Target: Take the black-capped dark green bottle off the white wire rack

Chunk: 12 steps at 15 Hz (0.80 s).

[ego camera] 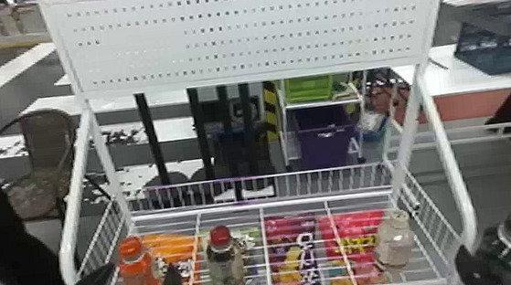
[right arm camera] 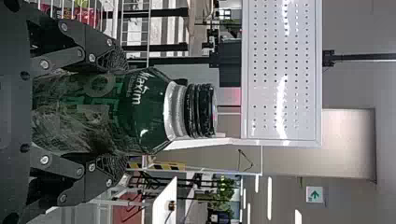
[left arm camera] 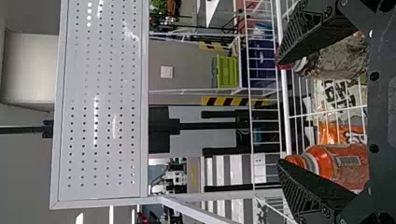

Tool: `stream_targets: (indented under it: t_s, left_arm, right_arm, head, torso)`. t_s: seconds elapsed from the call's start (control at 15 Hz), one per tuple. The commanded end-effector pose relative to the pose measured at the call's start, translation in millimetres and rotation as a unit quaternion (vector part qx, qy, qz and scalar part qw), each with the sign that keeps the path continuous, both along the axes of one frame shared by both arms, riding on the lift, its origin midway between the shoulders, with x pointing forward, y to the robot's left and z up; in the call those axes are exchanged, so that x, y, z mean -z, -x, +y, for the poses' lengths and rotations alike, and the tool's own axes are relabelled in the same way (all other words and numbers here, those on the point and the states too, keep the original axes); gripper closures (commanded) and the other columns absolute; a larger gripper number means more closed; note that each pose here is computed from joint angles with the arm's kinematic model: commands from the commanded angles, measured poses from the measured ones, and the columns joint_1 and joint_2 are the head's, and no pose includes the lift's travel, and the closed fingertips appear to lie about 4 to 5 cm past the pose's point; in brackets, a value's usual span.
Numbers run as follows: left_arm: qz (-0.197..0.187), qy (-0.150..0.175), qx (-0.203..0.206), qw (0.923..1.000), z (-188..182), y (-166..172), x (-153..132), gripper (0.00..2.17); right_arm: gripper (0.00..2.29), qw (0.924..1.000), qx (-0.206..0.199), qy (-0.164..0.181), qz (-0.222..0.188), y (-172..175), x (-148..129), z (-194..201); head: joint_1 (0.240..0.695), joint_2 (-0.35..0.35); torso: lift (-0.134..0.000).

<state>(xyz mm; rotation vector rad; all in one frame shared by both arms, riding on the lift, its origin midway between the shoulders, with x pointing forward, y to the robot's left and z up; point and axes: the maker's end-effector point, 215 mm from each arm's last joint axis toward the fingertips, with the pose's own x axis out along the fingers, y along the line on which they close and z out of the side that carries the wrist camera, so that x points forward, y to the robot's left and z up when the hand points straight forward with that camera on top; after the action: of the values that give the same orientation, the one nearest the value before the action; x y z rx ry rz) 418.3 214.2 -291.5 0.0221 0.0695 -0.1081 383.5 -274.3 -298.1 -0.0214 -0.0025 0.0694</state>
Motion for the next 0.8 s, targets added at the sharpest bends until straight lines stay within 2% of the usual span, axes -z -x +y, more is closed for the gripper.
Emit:
stream_targets:
  t_s: [0.0,0.73]
  left_arm:
    - [-0.002,-0.001,-0.002,1.0000,1.8,0.6,-2.3,0.14]
    - [-0.001,0.001,0.002,1.0000,-2.0,0.8,-2.3,0.14]
  right_arm:
    - [1.58,1.0000,-0.001,0.000,-0.002,-0.1,-2.2,1.4]
    - [1.58,1.0000,-0.007,-0.002,-0.002,3.2,-6.5,3.1]
  head:
    - [0.499,0.000]
    - [0.499,0.000]
  torso:
    - [0.000]
    - [0.000]
